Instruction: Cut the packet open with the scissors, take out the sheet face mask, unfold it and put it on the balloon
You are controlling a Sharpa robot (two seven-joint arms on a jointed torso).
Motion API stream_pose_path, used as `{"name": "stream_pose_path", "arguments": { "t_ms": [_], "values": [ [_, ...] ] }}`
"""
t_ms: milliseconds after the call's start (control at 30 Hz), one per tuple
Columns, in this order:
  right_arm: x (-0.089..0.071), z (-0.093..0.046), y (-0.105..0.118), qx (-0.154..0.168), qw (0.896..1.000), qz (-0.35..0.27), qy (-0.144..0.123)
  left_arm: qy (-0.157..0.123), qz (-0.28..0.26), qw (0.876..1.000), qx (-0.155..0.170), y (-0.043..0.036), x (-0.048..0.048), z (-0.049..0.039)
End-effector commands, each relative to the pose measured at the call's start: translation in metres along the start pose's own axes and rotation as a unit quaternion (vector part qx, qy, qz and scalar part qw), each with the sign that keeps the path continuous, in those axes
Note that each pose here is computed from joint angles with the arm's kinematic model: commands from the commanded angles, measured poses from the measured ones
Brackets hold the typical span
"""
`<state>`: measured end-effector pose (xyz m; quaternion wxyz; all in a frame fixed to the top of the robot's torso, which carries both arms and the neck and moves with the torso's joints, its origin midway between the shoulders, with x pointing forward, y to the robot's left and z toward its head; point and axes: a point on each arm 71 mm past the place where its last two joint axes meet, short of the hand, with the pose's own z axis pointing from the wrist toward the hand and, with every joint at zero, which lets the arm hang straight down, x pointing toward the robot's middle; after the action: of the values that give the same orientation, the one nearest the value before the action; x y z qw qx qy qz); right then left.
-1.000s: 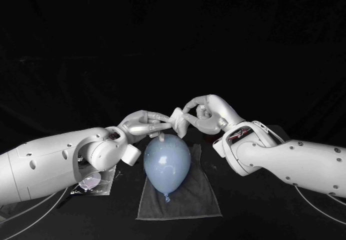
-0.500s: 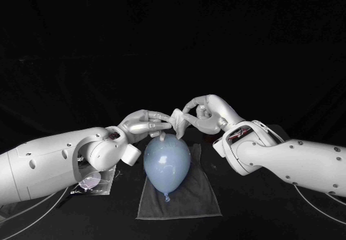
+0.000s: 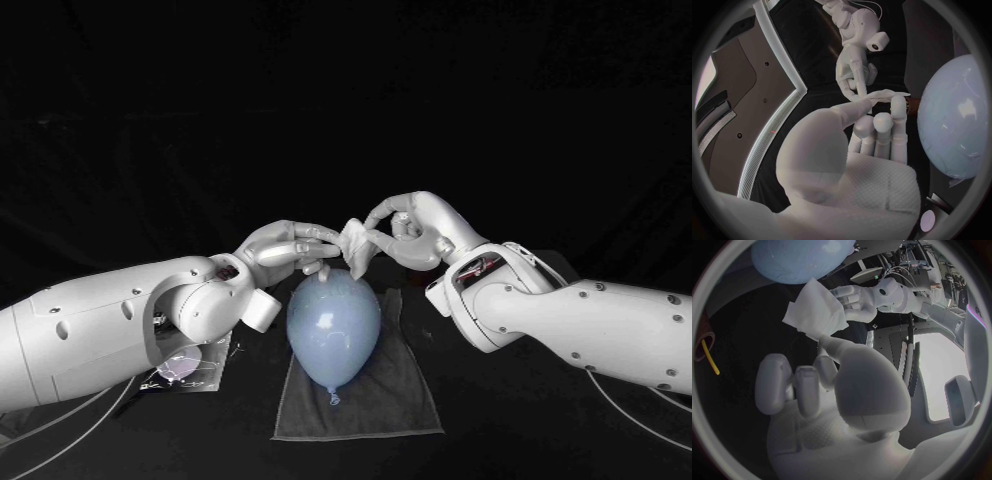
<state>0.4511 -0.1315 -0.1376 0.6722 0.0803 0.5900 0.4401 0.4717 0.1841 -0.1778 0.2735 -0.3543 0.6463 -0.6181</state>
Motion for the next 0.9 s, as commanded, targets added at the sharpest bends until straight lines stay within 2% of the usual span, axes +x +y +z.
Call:
{"name": "stream_pose_path", "arguments": {
  "t_ms": [33,533,900],
  "values": [
    [-0.0018,0.0,0.002,-0.009,1.0,0.0,-0.011,0.005,0.001,1.0,-0.008,0.0003,0.001,0.0003],
    [-0.004,-0.0011,0.0023,-0.01,1.0,0.001,-0.021,0.008,0.025,0.999,-0.024,0.003,-0.0007,0.0004],
    [-0.003,-0.0035,0.0063,-0.014,1.0,0.005,-0.018,-0.011,0.033,0.999,-0.025,0.003,-0.0029,0.0008]
  ]
}}
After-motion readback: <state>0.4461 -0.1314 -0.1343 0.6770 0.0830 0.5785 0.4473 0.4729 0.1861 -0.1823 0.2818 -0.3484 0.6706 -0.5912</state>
